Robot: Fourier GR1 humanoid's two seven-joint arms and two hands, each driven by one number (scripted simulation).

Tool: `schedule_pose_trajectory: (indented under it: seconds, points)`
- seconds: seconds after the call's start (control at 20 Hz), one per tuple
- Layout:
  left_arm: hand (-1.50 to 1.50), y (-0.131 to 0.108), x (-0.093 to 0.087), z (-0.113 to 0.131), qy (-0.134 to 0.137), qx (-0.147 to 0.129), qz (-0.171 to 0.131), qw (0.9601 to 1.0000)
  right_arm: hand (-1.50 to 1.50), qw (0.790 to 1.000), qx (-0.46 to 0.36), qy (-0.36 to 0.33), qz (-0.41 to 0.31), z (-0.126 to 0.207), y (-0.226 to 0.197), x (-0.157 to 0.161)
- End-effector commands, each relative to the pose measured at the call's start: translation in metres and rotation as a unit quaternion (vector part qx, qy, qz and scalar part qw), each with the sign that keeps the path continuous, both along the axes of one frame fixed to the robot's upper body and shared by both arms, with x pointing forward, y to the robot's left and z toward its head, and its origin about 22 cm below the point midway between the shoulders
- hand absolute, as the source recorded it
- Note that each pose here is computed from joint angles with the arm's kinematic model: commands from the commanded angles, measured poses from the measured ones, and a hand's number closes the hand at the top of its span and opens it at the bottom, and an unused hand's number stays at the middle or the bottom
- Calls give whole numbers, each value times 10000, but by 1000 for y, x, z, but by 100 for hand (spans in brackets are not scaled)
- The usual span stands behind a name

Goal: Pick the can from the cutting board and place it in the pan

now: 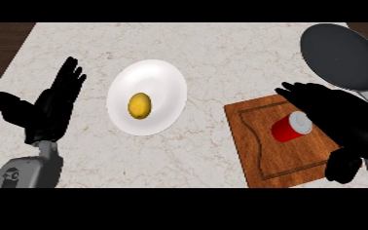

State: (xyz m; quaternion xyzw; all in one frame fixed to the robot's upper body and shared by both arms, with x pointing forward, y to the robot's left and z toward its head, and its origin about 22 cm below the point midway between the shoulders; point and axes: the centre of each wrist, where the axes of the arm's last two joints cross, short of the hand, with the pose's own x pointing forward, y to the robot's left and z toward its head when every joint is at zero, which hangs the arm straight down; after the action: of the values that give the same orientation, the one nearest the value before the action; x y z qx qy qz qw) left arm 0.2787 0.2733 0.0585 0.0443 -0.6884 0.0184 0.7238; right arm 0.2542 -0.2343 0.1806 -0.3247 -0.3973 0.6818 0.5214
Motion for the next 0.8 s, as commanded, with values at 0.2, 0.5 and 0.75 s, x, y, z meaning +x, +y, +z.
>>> schedule_pose_trajectory:
  seconds: [0.2,0.5,0.75]
  points:
    - [0,6,-9,10,-22,-91,4,10000,-150,9991,-324,58,-285,-25,11,14]
    - [0,-5,-14,4,6,31,-20,10000,-150,9992,-197,177,-309,-25,10,31]
    - [0,-14,4,-9,10,-15,3,10000,-150,9981,-446,332,-255,-62,16,43]
